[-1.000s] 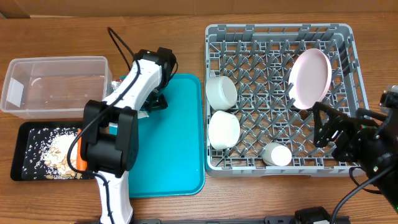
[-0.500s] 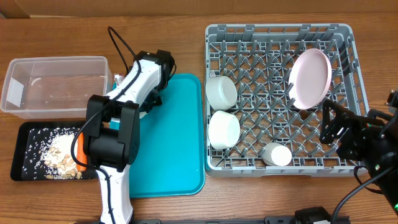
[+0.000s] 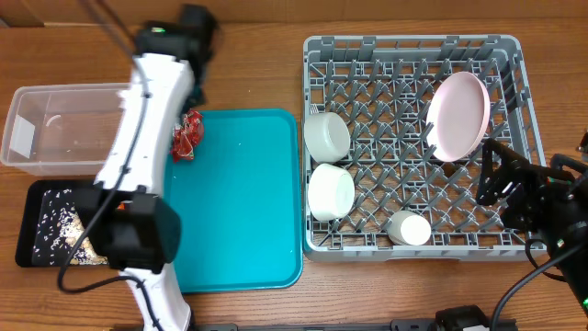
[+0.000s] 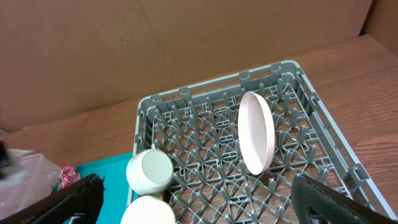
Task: Sort waste into correct bins and load items into the dishwasher rack
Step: 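Lift the napkin and drop it into the clear plastic bin, then grasp the red wrapper with the left gripper and drop it in the bin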
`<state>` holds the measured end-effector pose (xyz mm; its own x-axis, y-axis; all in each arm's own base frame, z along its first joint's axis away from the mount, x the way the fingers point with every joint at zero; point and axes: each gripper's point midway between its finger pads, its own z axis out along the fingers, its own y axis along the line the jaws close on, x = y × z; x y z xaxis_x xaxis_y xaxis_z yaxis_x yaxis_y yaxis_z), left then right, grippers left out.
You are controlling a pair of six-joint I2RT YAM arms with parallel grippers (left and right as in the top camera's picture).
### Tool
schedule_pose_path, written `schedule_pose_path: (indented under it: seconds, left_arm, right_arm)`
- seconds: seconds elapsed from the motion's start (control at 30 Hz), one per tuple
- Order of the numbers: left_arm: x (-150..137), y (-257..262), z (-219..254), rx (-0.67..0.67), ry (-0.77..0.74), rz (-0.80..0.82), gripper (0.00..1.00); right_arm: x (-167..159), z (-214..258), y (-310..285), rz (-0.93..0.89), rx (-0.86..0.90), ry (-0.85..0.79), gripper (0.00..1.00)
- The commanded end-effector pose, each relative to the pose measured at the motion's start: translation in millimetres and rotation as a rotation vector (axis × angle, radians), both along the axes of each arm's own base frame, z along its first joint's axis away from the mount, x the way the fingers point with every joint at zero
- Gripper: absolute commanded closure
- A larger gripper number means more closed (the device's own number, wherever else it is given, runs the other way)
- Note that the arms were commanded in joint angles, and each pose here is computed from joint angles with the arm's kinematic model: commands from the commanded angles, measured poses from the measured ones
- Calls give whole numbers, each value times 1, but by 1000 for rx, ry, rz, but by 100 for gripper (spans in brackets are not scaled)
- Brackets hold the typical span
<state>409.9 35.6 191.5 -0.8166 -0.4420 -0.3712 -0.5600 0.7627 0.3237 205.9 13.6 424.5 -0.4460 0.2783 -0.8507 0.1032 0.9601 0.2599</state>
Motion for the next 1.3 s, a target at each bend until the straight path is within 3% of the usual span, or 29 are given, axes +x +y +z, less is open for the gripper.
schedule_pose_path:
  seconds: [0.0,0.03,0.07,0.2,0.23,0.27,0.3,0.53,0.63,0.83,0.9,1.27]
  left_arm:
    - [-1,62,-1,-23,-21,126,96]
    - [1,67,-5,-62,-23,129,96]
    - [6,69,-15,-187,-31,109,69]
    - [7,66,-20,-325,-36,87,19]
    - [5,66,-20,-325,-31,85,11]
    - [5,64,-20,-324,-25,75,10]
    - [6,61,-20,-321,-20,56,0]
    - [21,13,-25,-219,8,-125,5]
    - [25,-4,-38,-106,31,-186,0]
    - [25,-30,-85,-103,74,-283,8]
    - [24,-39,-103,-117,91,-338,16]
    - [38,-31,-150,-104,-4,-348,14]
  right_arm:
    - [-1,3,-3,-11,-6,-13,0]
    - [-1,3,-3,-11,-6,-13,0]
    - [-1,3,-3,-11,-6,-13,0]
    - [-1,3,-3,-11,-6,-12,0]
    - [-1,3,-3,-11,-6,-12,0]
    - [-1,3,-3,-11,-6,-12,0]
    - [-1,3,-3,-11,-6,-12,0]
    - [-1,3,-2,-9,-1,-11,0]
    - [-1,3,1,1,12,-11,0]
    - [-1,4,1,-7,27,-15,0]
    - [-1,4,1,-7,27,-15,0]
    - [-1,3,1,-7,30,-14,0]
